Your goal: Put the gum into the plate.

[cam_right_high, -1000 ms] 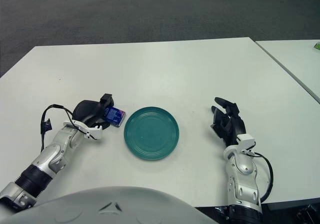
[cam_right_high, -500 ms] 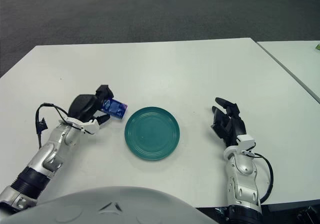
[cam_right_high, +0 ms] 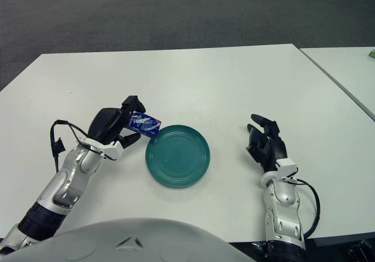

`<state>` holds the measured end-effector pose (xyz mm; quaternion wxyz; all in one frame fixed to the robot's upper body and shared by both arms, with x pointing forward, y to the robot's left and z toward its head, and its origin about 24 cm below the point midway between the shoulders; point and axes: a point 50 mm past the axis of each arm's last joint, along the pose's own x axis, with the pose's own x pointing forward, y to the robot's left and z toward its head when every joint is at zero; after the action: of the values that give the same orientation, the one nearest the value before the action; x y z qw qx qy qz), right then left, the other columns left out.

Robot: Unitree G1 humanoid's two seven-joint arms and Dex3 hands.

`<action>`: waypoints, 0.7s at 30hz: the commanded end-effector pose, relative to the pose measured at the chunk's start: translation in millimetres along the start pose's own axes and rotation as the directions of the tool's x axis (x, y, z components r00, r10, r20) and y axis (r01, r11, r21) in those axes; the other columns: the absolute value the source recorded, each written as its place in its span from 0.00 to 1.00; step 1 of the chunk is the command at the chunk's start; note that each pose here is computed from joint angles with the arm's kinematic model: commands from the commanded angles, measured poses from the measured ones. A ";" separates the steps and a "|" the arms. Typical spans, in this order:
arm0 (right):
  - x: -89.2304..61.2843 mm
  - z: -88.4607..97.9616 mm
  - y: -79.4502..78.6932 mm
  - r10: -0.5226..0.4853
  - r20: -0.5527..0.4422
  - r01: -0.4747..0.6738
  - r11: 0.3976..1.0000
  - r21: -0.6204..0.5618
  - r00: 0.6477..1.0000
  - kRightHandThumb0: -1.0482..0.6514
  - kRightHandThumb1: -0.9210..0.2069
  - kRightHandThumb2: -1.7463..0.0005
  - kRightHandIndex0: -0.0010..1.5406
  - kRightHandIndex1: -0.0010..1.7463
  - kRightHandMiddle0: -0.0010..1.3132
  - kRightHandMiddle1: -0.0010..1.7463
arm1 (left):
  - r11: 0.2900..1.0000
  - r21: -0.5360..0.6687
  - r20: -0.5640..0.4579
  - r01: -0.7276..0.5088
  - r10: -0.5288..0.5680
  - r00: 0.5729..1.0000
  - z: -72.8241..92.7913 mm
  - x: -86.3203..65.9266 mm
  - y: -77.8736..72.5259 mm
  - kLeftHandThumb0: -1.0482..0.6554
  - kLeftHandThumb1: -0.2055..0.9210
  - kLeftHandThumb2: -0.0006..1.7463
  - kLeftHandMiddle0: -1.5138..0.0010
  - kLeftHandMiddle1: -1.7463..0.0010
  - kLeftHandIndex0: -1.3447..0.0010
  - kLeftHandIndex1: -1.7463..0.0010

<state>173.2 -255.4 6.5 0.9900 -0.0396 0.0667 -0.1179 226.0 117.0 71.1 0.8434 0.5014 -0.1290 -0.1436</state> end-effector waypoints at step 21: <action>-18.1 -21.7 14.8 -0.011 -0.117 0.017 0.999 0.045 0.993 0.17 0.00 0.53 0.21 0.24 0.00 0.58 | 0.985 -0.028 0.193 0.172 -0.163 0.968 48.8 11.7 -8.6 0.32 0.42 0.79 0.22 0.00 0.51 0.00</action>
<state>167.9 -244.2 5.5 0.9896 -0.0260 0.0648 -0.1260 215.6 72.7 83.2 0.8311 0.4722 -0.1469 -0.2544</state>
